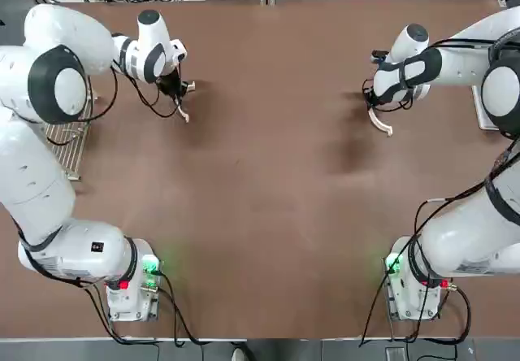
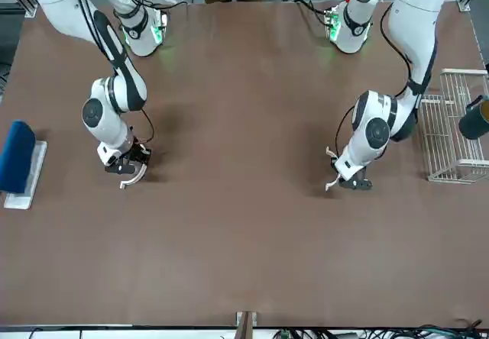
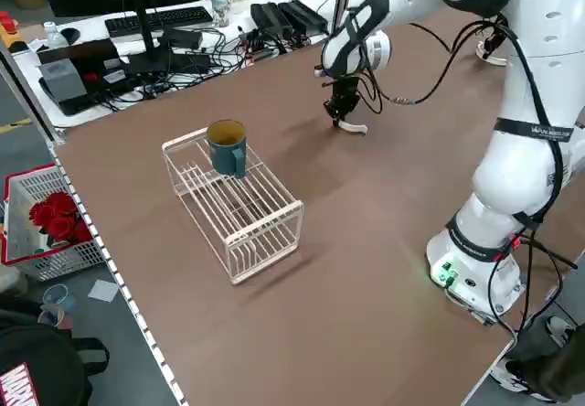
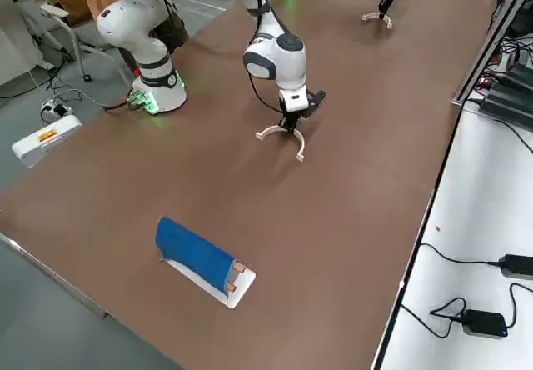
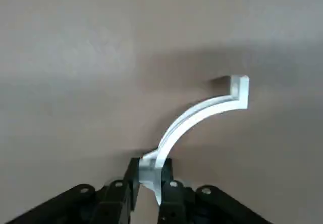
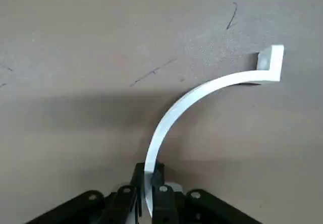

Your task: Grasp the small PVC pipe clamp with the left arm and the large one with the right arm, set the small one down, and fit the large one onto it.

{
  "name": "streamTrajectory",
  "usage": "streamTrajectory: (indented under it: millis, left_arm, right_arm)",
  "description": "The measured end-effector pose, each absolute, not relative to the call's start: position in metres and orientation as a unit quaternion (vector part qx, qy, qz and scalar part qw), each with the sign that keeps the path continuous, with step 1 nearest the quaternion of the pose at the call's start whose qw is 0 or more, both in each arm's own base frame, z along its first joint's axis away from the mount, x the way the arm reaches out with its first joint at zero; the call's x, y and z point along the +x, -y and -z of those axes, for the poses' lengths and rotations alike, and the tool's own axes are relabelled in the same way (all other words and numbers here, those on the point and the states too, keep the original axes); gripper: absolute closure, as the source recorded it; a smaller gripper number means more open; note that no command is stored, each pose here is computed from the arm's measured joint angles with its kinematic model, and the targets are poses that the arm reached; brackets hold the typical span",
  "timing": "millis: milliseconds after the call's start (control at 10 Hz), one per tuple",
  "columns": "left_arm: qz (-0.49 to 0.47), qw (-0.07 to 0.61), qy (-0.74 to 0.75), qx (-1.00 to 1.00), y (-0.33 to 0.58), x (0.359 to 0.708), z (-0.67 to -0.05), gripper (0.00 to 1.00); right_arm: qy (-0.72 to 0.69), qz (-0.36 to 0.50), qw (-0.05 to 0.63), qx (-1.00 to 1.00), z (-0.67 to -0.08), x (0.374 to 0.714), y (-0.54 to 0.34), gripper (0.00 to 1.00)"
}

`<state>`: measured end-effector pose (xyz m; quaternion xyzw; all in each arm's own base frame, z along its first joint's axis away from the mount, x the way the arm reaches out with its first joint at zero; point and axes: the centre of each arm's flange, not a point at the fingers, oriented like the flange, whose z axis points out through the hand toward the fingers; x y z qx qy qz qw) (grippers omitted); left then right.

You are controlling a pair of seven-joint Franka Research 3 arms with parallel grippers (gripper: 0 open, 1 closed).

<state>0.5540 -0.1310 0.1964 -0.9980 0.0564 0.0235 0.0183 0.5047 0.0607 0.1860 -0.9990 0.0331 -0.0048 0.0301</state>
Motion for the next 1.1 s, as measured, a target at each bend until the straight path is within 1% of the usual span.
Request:
streamTrajectory:
  millis: [100, 300, 400, 500, 700, 900, 1100]
  left_arm:
    - [-0.028, 0.023, -0.052, -0.998, 0.139, 0.564, -0.220, 0.79]
    - [-0.034, 0.022, -0.015, -0.999, 0.199, 0.584, -0.298, 0.79]
    - [-0.030, 0.012, 0.006, -0.999, 0.244, 0.582, -0.329, 0.79]
    - [-0.025, 0.000, 0.019, -1.000, 0.296, 0.571, -0.343, 0.79]
    - [-0.030, -0.018, 0.030, -0.999, 0.403, 0.540, -0.331, 0.79]
    - [-0.038, -0.028, 0.020, -0.999, 0.499, 0.509, -0.293, 0.79]
    - [-0.018, -0.018, 0.009, -1.000, 0.549, 0.490, -0.245, 0.79]
  right_arm:
    - [-0.033, -0.003, 0.029, -0.999, -0.189, 0.508, -0.061, 0.91]
    - [-0.037, -0.028, 0.025, -0.999, -0.217, 0.529, -0.064, 0.91]
    - [-0.038, -0.040, 0.023, -0.998, -0.246, 0.544, -0.066, 0.91]
    - [-0.037, -0.046, 0.020, -0.998, -0.281, 0.558, -0.069, 0.91]
    - [-0.031, -0.055, 0.017, -0.998, -0.351, 0.580, -0.076, 0.91]
    - [-0.011, -0.052, 0.020, -0.998, -0.415, 0.597, -0.100, 0.91]
    - [0.002, -0.018, 0.031, -0.999, -0.469, 0.609, -0.132, 0.91]
